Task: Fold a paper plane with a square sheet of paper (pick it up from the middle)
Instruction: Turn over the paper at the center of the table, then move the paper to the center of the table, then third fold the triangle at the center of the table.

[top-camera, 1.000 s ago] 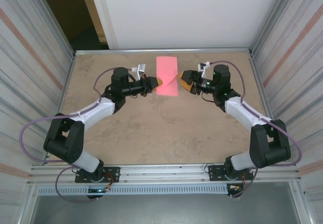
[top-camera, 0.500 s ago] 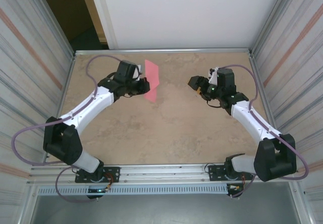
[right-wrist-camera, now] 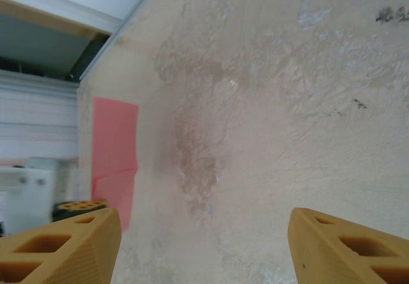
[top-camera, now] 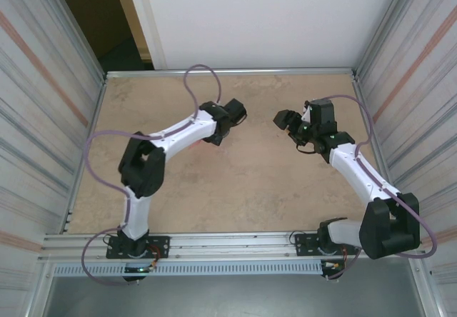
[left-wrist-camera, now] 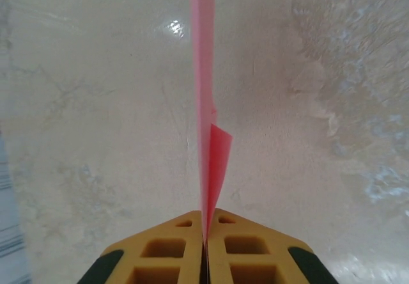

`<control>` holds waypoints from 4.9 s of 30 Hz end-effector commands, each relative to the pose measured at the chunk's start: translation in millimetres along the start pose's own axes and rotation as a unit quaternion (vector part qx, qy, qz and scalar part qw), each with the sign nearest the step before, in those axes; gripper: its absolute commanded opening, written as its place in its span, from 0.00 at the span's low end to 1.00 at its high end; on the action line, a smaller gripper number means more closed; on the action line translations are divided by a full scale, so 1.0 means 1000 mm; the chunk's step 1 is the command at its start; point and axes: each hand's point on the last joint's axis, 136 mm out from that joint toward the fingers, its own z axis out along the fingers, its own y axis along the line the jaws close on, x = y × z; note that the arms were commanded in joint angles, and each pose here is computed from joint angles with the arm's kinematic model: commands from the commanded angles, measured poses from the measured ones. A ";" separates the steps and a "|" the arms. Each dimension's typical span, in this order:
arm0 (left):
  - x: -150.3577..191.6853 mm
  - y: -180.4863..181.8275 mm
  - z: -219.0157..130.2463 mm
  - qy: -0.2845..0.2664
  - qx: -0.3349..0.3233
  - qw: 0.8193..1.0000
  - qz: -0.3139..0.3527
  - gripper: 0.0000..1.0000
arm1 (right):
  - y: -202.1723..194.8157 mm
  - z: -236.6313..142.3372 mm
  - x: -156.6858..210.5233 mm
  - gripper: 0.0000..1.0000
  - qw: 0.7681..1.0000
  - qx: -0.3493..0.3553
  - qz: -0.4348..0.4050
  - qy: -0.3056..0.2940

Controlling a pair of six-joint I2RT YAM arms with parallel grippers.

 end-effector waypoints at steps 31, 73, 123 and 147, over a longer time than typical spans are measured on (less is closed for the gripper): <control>-0.006 0.017 -0.025 -0.021 0.427 0.838 -0.339 0.65 | 0.019 0.086 0.086 0.69 0.986 0.023 -0.064 0.155; 0.050 0.055 0.026 0.017 0.430 0.781 -0.452 0.98 | -0.027 0.139 0.201 0.57 0.910 0.080 -0.179 0.366; 0.045 -0.103 -0.005 0.120 0.561 0.768 -0.285 0.48 | -0.067 0.147 0.170 0.44 0.947 0.107 -0.056 0.297; 0.044 -0.119 0.009 0.137 0.565 0.772 -0.259 0.42 | -0.068 0.148 0.171 0.43 0.946 0.107 -0.054 0.300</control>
